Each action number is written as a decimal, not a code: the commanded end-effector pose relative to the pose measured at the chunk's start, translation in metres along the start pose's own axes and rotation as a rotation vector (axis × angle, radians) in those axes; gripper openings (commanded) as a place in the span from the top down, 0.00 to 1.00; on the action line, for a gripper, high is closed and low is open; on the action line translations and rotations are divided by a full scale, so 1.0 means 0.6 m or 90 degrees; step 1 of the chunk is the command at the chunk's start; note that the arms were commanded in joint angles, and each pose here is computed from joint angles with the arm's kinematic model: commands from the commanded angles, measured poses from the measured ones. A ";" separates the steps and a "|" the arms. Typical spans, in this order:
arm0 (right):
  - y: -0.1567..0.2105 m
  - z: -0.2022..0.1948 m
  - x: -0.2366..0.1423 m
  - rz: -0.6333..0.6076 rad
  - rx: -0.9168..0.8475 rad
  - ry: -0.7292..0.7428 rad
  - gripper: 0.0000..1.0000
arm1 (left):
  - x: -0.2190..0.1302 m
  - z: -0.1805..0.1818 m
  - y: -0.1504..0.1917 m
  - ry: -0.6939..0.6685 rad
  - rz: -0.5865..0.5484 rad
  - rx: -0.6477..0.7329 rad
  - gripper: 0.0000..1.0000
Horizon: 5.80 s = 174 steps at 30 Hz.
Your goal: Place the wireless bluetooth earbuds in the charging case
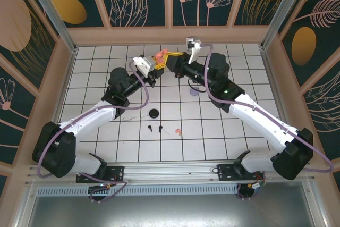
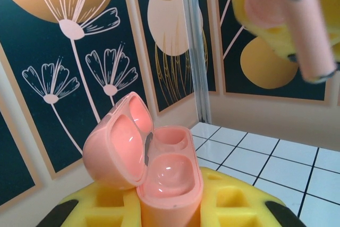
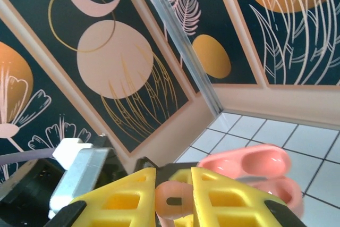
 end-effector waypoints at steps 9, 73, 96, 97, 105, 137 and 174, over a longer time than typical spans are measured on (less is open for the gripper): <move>0.008 -0.004 0.023 -0.042 -0.015 -0.007 0.81 | 0.003 -0.009 -0.025 0.021 -0.020 0.001 1.00; 0.081 -0.044 0.040 0.032 -0.018 0.106 0.62 | 0.003 -0.017 -0.057 0.022 -0.042 -0.019 1.00; -0.040 -0.019 -0.020 -0.028 0.049 0.121 0.30 | -0.019 -0.021 -0.041 0.015 -0.045 -0.036 1.00; -0.040 -0.022 -0.028 -0.025 0.056 0.132 0.30 | -0.023 -0.022 -0.039 0.015 -0.045 -0.037 1.00; 0.049 -0.050 -0.088 0.120 0.121 0.244 0.30 | -0.057 -0.030 -0.027 0.003 -0.045 -0.037 1.00; 0.511 -0.001 -0.102 0.834 -0.059 0.326 0.50 | -0.107 -0.044 -0.031 -0.012 -0.048 -0.020 1.00; 0.571 -0.027 -0.100 0.881 -0.051 0.303 0.64 | -0.101 -0.042 -0.033 -0.010 -0.048 -0.031 1.00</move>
Point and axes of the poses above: each hand's point on the last joint's axis, 136 mm out from that joint toward the fingers, its own x axis out along the fingers, its own z axis along the line the jaws close on, y = z × x, the point moved 7 cm from there along -x, back along the fingers, and after that the axes turned 12 degrees about -x, right-handed, at the moved point
